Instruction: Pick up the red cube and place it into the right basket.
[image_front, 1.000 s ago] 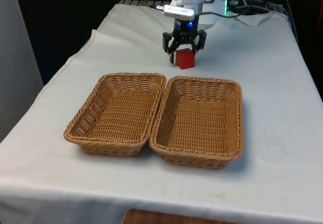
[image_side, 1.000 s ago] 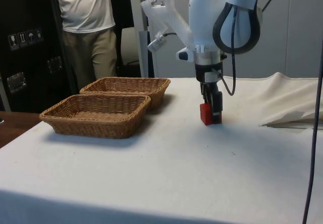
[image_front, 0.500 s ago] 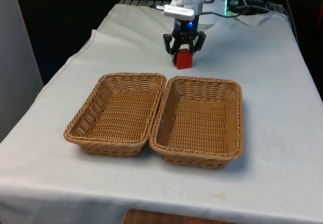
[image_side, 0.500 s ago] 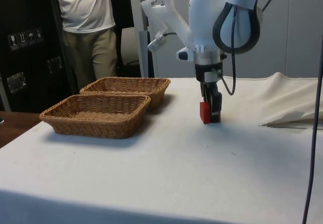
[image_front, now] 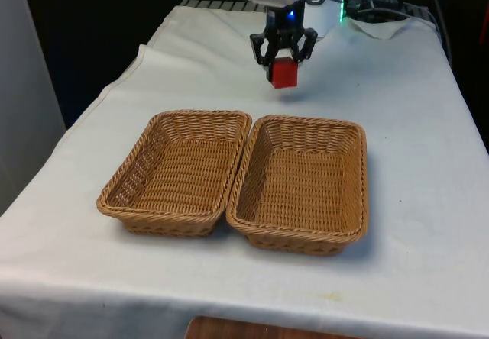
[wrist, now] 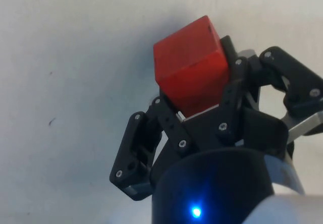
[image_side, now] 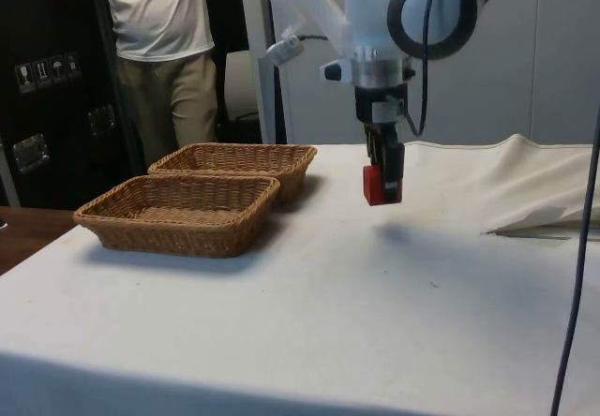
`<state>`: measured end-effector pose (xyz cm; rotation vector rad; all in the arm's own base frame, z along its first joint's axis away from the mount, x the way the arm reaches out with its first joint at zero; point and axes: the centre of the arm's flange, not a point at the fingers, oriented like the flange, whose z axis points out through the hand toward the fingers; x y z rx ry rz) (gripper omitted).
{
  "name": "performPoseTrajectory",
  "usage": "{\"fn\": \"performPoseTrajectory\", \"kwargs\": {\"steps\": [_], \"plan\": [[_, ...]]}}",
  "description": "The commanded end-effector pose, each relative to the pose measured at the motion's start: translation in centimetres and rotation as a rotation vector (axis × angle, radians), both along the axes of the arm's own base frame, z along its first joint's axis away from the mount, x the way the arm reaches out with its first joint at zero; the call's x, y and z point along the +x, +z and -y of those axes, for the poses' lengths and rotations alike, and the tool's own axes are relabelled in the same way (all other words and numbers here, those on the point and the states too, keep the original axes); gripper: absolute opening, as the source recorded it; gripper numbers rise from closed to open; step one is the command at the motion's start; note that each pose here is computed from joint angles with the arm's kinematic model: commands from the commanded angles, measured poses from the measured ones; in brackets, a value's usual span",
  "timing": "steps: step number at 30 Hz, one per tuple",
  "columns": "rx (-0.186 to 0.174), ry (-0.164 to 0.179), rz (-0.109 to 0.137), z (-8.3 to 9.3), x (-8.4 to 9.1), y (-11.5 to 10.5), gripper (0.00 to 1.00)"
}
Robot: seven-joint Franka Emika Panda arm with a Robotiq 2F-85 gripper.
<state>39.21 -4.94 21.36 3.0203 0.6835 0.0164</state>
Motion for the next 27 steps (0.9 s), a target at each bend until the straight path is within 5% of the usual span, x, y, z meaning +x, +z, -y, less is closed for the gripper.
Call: {"fn": "performPoseTrajectory", "kwargs": {"steps": [1, 19, 27], "plan": [[-0.011, -0.004, -0.003, 0.3, 0.2, 0.2, 0.02], [0.061, -0.013, 0.004, 0.1, 0.8, 5.7, 0.02], [0.070, -0.031, -0.005, 1.3, 1.6, 8.8, 0.02]]}}
